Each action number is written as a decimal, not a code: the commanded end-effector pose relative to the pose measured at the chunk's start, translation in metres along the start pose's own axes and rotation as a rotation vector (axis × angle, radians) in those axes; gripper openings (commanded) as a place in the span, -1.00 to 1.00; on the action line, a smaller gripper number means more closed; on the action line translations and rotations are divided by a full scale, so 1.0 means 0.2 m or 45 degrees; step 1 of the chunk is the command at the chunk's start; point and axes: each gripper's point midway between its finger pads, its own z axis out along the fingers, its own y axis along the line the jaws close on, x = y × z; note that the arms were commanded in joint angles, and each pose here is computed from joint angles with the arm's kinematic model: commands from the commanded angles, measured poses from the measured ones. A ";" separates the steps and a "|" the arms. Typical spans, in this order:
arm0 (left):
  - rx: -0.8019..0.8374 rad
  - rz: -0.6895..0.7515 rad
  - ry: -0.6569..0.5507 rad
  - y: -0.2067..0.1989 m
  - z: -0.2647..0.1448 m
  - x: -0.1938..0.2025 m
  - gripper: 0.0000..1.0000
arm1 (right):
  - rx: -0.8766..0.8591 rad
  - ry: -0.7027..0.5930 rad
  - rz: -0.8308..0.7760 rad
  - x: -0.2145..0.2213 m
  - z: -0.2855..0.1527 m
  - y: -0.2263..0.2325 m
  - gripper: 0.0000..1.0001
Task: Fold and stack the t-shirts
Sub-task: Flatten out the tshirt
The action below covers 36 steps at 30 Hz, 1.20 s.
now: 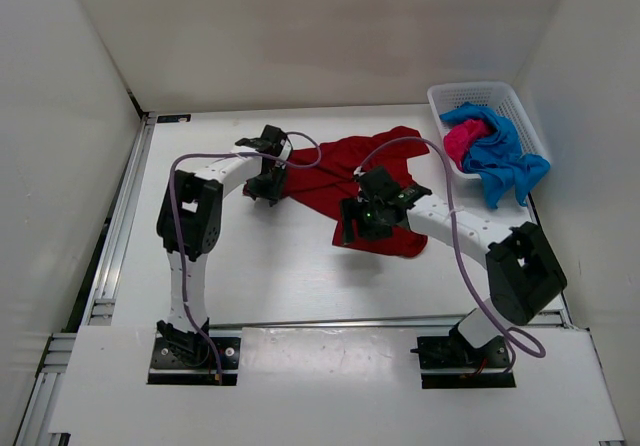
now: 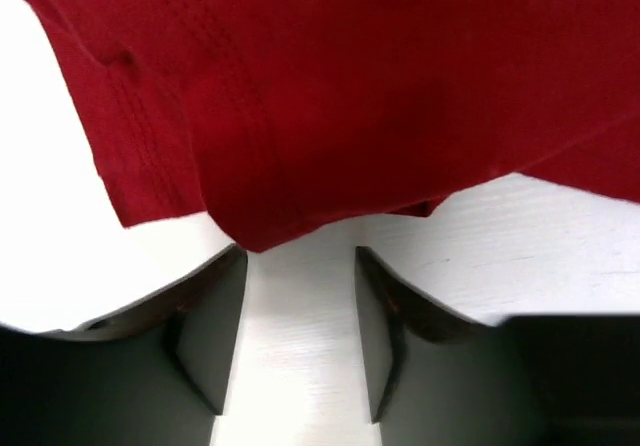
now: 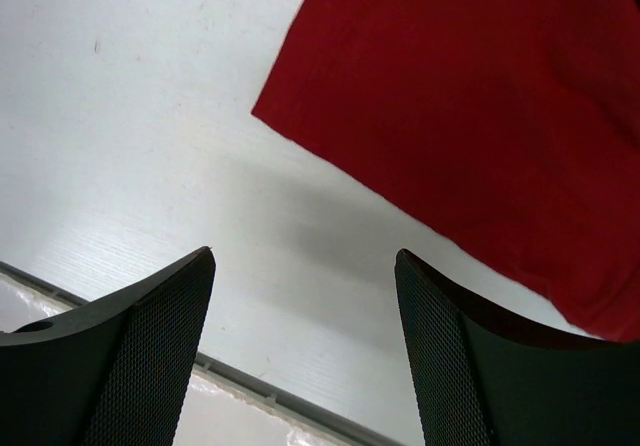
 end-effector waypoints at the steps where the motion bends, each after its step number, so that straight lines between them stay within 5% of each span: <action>1: -0.026 -0.033 -0.150 0.05 -0.21 -0.12 0.29 | -0.073 -0.067 -0.053 -0.13 -0.02 0.08 0.53; 4: -0.073 -0.051 -0.232 0.10 -0.30 -0.17 0.62 | -0.084 -0.048 -0.062 -0.11 -0.01 0.10 0.53; 14: 0.076 -0.049 -0.143 0.01 -0.14 -0.18 0.49 | -0.102 -0.013 -0.081 -0.08 0.02 0.12 0.51; 22: 0.042 -0.047 -0.111 0.02 -0.06 -0.21 -0.24 | -0.032 0.054 -0.081 -0.10 0.15 0.08 0.51; 25: 0.012 -0.048 -0.112 0.04 -0.07 -0.22 -0.79 | 0.016 0.086 -0.088 -0.08 0.22 0.06 0.51; 28: -0.001 -0.052 -0.129 0.06 -0.10 -0.22 -0.79 | 0.079 0.130 -0.083 -0.06 0.27 0.02 0.47; 32: -0.019 -0.072 -0.171 0.11 -0.19 -0.24 -0.79 | 0.124 0.234 -0.084 0.03 0.32 -0.04 -0.25; 33: -0.019 -0.072 -0.172 0.11 -0.20 -0.22 -0.79 | 0.133 0.253 -0.082 0.06 0.33 -0.05 -0.62; 36: -0.038 -0.121 -0.193 0.21 -0.29 -0.19 -0.79 | 0.165 0.326 -0.074 0.18 0.29 -0.10 -1.00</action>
